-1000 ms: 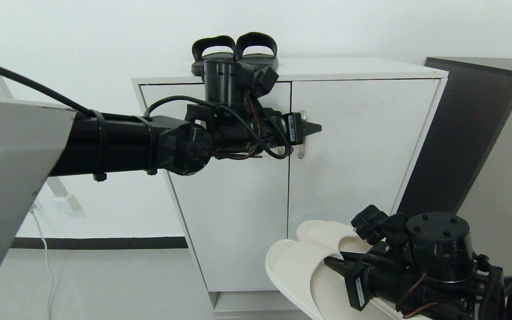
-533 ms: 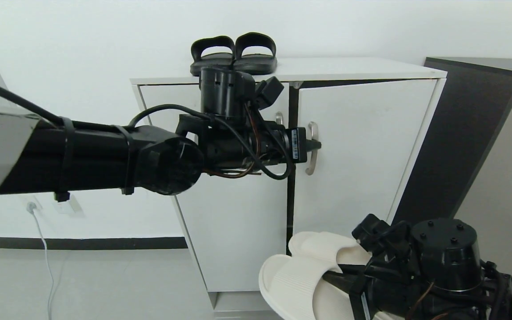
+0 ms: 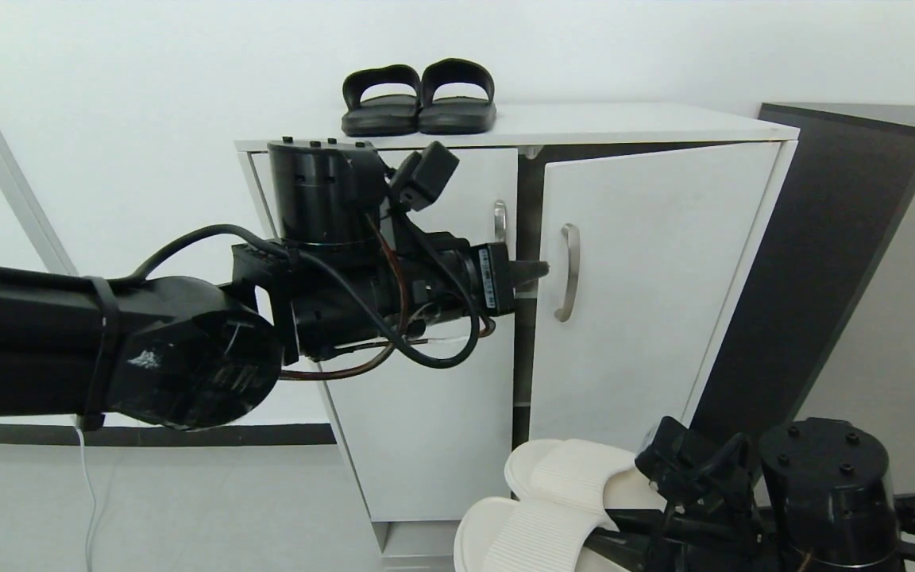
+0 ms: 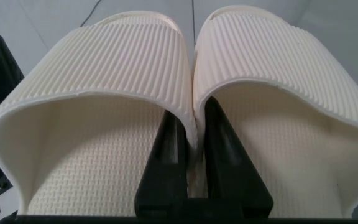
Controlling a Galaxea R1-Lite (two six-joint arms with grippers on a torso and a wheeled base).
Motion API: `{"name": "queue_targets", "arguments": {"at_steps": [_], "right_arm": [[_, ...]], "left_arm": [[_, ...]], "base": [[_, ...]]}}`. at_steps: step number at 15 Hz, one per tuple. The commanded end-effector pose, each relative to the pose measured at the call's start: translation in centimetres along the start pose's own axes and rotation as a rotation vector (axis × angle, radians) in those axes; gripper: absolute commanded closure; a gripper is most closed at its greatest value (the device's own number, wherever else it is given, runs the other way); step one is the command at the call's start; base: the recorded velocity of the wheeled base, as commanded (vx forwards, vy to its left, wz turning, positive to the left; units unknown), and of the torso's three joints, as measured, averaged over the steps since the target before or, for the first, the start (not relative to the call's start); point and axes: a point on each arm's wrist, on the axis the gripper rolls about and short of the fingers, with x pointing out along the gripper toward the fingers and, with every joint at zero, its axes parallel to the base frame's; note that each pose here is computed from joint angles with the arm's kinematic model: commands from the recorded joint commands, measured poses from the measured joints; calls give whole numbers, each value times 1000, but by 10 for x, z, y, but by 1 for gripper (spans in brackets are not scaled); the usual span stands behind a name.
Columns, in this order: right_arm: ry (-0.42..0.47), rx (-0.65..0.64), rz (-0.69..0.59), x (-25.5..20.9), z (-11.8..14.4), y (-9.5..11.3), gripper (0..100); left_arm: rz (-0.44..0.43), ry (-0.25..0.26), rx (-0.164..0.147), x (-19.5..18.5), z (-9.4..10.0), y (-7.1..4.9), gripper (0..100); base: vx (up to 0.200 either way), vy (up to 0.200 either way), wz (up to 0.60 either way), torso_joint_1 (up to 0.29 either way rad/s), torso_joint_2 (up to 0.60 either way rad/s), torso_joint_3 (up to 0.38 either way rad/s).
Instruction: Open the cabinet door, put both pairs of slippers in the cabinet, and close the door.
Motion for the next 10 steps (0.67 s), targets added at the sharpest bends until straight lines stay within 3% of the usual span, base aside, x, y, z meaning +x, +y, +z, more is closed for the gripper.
{"name": "queue_targets", "arguments": {"at_steps": [1,7,10], "right_arm": [[4,-7,7,-1,-2,2,100],[19,-12,20,-2,-5,6,100],[27,-13,22,-2,-7,6,100]], "left_arm": [[23,-31,-29,-6,5,9,100],[39,-79,-20,40,1,46,100],[42,-100,-12,53,2,52,100]], "base": [[0,0,0,0,0,0],[0,0,0,0,0,0],[0,0,0,0,0,0]]}}
